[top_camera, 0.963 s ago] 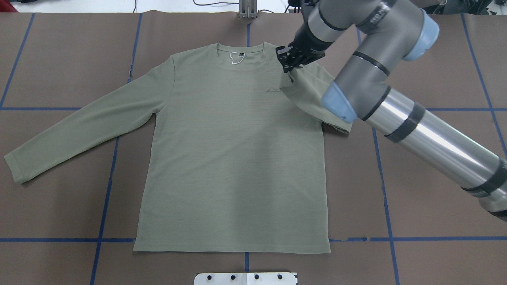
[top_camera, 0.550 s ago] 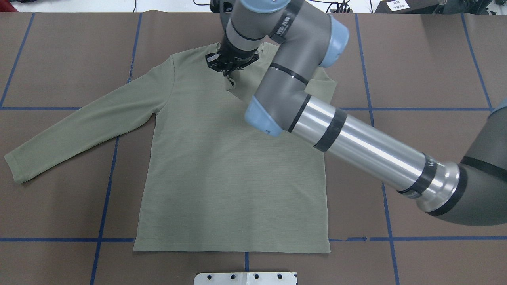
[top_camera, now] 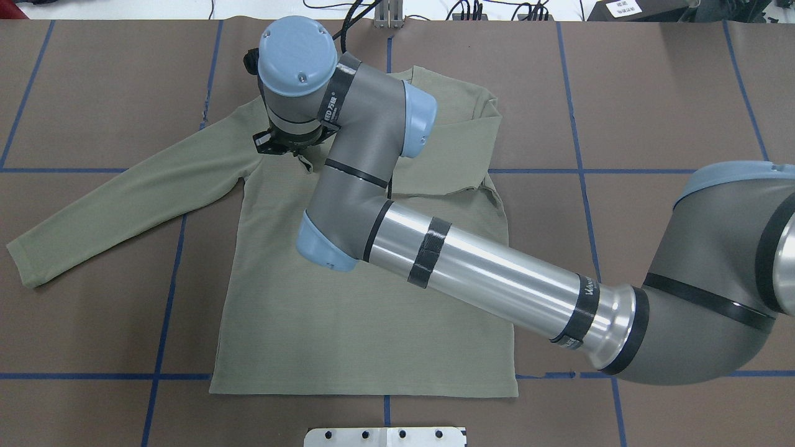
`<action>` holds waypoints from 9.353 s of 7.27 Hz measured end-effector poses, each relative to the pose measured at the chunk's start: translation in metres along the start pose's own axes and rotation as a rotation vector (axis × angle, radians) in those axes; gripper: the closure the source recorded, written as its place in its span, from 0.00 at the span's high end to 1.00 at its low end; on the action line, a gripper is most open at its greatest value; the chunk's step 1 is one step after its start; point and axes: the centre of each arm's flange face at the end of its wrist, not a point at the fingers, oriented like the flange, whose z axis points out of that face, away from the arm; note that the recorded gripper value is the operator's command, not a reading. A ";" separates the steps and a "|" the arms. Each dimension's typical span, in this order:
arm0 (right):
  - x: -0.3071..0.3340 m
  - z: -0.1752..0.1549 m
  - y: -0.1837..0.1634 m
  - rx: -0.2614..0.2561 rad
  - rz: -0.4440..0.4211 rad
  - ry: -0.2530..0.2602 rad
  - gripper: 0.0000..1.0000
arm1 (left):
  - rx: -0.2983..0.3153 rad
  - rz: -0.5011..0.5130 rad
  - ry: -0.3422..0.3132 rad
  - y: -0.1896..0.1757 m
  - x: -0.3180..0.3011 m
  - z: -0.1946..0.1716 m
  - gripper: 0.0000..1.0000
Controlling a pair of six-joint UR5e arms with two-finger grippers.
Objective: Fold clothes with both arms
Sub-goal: 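Carry the grasped sleeve across the shirt body toward the other sleeve, then release the sleeve on the shirt and raise the right gripper away, then grasp the other sleeve cuff with the left gripper, then fold the grasped sleeve across the shirt body toward the right gripper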
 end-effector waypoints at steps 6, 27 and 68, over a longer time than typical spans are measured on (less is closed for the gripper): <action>-0.063 0.031 0.034 0.051 -0.063 -0.061 0.00 | -0.007 -0.007 -0.001 0.005 -0.004 0.003 1.00; 0.334 -0.098 0.066 -0.223 0.250 0.160 1.00 | 0.176 -0.490 -0.059 0.078 0.058 0.153 0.99; 0.503 -0.164 0.246 -0.326 0.302 0.198 1.00 | -0.095 -0.843 0.260 -0.302 0.752 0.125 0.00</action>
